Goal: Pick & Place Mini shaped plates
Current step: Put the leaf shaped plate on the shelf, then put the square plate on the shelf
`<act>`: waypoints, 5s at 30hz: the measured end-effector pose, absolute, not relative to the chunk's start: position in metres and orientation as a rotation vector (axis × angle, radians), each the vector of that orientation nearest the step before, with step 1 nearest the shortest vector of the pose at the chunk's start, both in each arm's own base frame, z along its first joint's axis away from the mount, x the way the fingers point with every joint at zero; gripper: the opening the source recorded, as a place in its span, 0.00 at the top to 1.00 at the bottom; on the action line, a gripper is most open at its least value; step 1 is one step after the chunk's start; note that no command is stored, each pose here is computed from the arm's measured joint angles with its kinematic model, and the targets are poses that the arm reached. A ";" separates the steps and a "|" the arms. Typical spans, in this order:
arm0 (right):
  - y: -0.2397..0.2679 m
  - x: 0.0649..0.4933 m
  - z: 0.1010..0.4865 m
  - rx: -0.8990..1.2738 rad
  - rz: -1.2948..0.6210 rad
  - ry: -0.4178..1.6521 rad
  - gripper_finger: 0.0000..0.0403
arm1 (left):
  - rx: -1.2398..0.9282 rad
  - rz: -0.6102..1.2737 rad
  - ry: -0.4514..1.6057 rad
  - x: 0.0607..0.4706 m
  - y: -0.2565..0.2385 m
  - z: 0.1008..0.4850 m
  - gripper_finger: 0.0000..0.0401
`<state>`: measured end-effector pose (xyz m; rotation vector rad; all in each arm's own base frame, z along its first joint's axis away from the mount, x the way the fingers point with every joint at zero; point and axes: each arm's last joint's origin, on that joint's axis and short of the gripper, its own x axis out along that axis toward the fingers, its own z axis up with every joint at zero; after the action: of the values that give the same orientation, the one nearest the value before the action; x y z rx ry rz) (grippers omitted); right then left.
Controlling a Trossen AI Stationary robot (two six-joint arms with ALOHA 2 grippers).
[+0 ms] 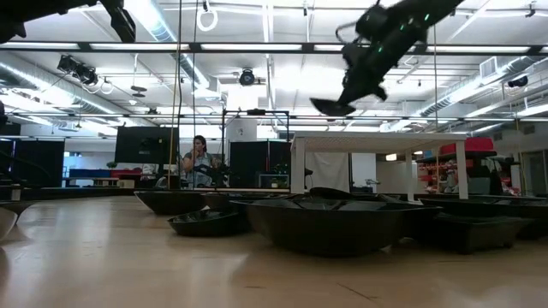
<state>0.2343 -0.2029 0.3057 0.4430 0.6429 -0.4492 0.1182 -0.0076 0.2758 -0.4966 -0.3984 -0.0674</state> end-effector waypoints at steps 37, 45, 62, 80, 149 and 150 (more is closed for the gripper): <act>-0.269 0.241 0.280 0.546 -0.572 0.699 0.81 | -0.497 -0.067 -0.398 0.118 -0.008 0.276 0.90; -0.252 0.241 0.311 0.395 -0.537 0.603 0.70 | -0.497 -0.068 -0.399 0.118 -0.008 0.276 0.90; -0.042 0.250 0.313 0.249 -0.165 0.907 0.85 | -0.497 -0.068 -0.399 0.118 -0.008 0.276 0.90; -0.015 0.183 0.160 0.878 -0.582 1.399 0.68 | -0.496 -0.067 -0.398 0.118 -0.008 0.276 0.90; -0.236 0.105 0.274 0.962 -0.908 0.670 0.97 | -0.497 -0.067 -0.398 0.118 -0.008 0.276 0.90; -0.237 0.104 0.273 0.963 -0.910 0.671 0.97 | -0.496 -0.068 -0.399 0.118 -0.008 0.276 0.90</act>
<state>0.1041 -0.2369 0.2734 0.9631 0.6710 -0.9104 0.1182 -0.0077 0.2759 -0.4963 -0.3989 -0.0676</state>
